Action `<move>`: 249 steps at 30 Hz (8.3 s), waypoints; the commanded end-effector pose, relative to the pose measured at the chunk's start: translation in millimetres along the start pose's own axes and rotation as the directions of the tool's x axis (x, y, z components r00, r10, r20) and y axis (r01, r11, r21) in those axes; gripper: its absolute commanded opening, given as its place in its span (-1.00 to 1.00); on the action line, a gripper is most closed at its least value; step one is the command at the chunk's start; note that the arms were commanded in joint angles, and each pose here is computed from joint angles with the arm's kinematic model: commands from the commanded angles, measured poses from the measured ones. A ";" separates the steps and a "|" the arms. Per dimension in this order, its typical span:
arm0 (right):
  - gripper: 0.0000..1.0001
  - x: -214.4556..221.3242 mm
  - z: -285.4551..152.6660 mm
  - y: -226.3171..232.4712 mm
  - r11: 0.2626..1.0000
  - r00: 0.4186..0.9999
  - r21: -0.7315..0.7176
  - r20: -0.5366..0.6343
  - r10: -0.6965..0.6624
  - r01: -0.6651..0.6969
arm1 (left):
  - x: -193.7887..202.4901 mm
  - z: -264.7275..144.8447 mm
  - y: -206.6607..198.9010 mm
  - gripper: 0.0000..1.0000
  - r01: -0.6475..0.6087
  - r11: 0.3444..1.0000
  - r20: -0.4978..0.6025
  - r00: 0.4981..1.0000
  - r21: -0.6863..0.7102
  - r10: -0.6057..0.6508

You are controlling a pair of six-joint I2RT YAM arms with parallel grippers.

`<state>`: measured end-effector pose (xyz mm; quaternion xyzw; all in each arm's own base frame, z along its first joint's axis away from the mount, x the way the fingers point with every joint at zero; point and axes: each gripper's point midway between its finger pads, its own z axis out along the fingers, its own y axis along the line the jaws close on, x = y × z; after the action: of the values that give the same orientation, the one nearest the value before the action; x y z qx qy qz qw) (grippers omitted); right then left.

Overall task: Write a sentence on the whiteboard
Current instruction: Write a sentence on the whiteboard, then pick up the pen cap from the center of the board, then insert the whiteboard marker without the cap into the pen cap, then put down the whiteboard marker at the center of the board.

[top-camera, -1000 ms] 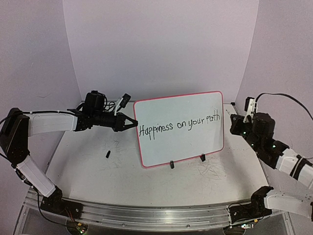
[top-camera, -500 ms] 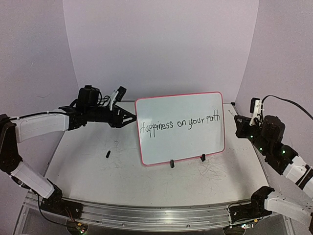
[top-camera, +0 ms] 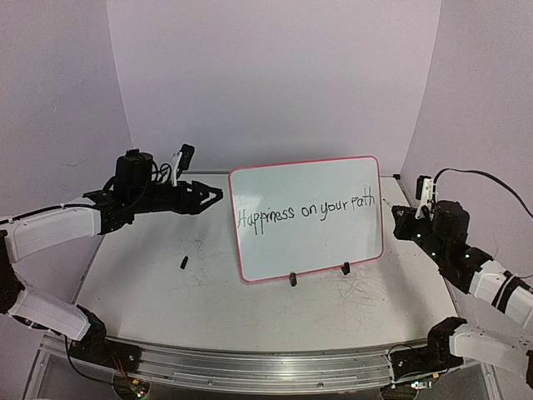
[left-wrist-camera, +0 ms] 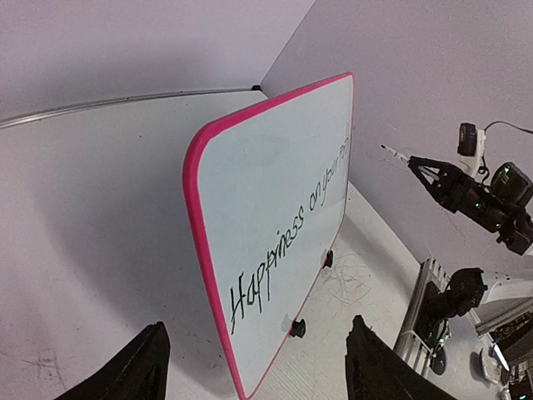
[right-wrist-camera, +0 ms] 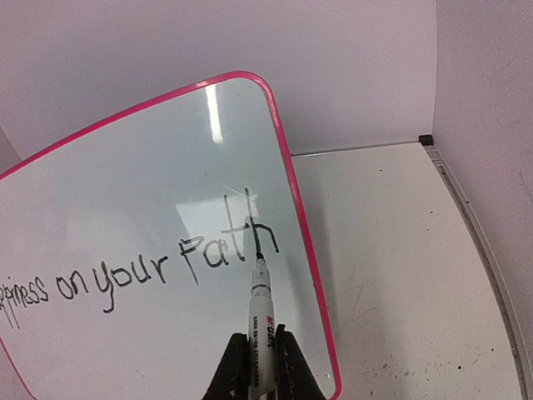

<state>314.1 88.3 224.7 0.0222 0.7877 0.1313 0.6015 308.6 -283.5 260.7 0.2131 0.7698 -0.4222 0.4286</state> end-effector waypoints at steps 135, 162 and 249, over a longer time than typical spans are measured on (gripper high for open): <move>-1.00 -14.3 -43.9 206.1 0.636 0.944 -0.754 -0.306 -0.120 -0.164 | 31.5 -34.8 -93.0 -1.00 -0.592 0.797 -0.196 0.801 -0.120 0.566; -1.00 36.1 -70.9 316.7 0.466 0.896 -0.861 -0.357 -0.264 -0.206 | 90.3 -1.3 -124.9 -1.00 -0.835 0.550 -0.310 0.516 0.027 0.799; -0.99 264.8 -67.0 296.7 0.313 0.729 -0.940 -0.121 -0.674 0.134 | 18.2 -73.6 -117.3 0.51 -0.377 0.881 0.039 0.914 -0.286 0.404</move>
<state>130.2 393.4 48.7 -0.4966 0.7508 0.3722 0.2261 165.0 -297.8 311.5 0.3724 0.7131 -0.1967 0.5605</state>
